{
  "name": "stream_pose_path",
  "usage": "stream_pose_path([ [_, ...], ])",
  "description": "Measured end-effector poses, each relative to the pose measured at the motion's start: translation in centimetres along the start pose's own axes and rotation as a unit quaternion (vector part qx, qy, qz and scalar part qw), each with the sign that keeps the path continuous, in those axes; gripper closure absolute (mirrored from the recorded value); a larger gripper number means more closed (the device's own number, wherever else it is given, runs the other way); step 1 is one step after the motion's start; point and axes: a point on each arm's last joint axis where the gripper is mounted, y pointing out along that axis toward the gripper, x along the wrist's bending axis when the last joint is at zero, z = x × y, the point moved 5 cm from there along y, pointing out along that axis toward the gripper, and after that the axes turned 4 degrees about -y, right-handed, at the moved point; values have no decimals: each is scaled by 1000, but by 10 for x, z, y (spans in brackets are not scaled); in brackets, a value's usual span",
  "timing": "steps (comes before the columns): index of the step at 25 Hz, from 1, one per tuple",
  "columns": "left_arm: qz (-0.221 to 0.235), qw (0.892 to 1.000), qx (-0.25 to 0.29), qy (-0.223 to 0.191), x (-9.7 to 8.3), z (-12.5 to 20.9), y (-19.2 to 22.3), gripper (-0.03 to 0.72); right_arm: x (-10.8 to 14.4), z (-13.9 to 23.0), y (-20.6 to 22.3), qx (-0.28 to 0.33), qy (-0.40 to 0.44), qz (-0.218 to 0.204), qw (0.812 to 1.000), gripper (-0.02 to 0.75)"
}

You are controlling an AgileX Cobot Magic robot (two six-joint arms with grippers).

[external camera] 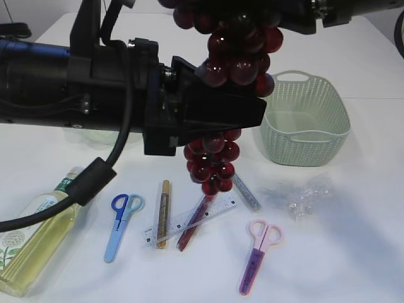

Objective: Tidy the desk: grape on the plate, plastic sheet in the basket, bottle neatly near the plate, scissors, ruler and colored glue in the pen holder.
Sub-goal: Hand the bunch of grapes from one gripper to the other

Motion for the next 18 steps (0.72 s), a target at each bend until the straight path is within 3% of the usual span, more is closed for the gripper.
stream_pose_path([
  [3,0,1000,1,-1,0,1,0,516,-1,-1,0,-4,0,4,1000,474],
  [10,0,1000,1,-1,0,1,0,528,-5,-5,0,-17,1,16,1000,206],
  [18,9,1000,0,0,-2,0,0,529,-12,-13,-1,-45,-3,43,998,169],
])
